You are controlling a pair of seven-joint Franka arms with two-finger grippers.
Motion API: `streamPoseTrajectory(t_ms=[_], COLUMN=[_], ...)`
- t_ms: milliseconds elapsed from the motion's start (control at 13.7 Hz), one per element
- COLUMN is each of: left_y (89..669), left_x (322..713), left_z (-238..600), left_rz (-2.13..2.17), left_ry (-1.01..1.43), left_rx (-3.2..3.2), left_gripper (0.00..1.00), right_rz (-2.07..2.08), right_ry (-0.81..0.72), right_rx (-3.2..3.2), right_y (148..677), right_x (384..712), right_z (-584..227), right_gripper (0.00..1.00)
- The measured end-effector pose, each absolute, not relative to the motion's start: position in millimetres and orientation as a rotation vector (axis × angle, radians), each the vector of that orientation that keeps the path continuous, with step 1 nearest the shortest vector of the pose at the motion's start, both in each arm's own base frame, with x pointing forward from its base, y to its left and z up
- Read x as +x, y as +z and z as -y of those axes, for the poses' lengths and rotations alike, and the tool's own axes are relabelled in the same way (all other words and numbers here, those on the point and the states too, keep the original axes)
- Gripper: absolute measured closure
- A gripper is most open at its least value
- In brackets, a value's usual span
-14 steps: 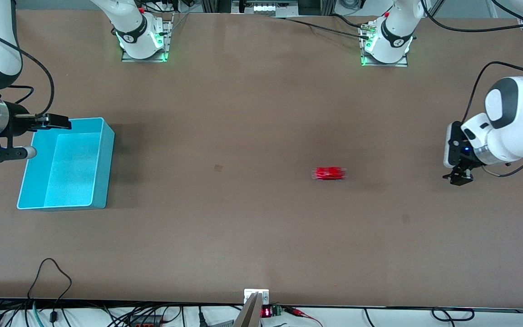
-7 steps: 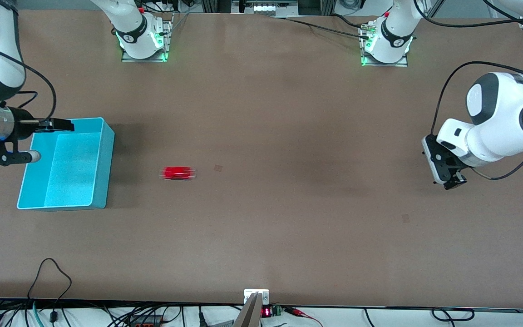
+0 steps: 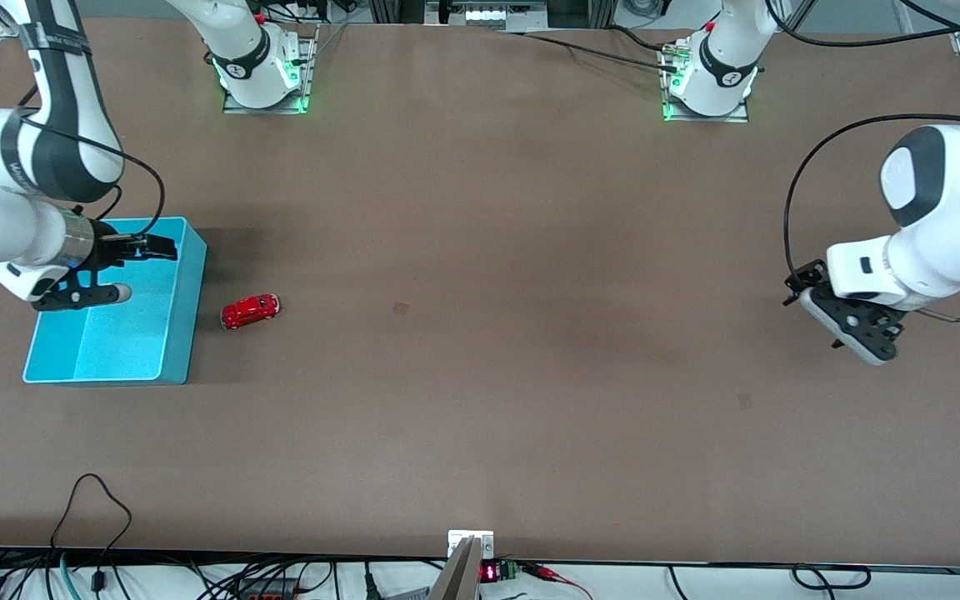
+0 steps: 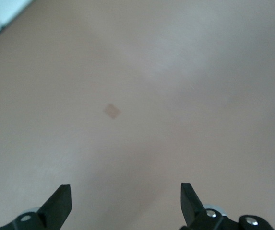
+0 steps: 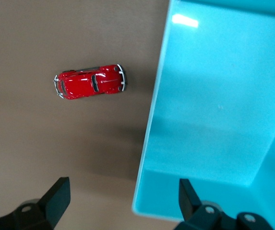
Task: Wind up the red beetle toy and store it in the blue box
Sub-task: 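Reach the right gripper to the red car and grasp it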
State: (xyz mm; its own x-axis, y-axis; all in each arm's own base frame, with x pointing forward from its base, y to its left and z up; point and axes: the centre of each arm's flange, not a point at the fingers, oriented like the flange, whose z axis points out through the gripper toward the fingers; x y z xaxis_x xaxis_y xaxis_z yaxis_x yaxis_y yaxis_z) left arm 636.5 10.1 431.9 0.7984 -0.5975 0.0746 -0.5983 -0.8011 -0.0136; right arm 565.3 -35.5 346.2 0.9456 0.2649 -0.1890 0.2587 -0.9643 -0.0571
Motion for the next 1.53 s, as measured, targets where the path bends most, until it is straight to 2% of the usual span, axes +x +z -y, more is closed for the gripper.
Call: streamPoseTrajectory(t_ms=[146, 364, 655, 1238, 1529], left_y=[456, 499, 555, 598, 601], left_x=[641, 644, 630, 593, 590], left_z=[-28, -40, -25, -26, -22], left_rz=[0.701, 0.324, 0.042, -0.104, -0.104], left_ry=[0.108, 0.160, 0.199, 0.104, 0.110], left_rx=[3.052, 3.131, 3.152, 3.085, 3.083], left_gripper=[0.00, 0.00, 0.00, 0.00, 0.00], right_rz=[0.786, 1.309, 1.948, 2.360, 2.450], right_ry=[0.223, 0.179, 0.115, 0.036, 0.011], right_rx=[-2.995, -2.801, -2.427, -2.046, -1.944], right_y=[317, 284, 259, 214, 189], right_x=[561, 564, 572, 566, 564], right_z=[34, 9, -31, -62, -63], right_gripper=[0.00, 0.00, 0.00, 0.00, 0.00])
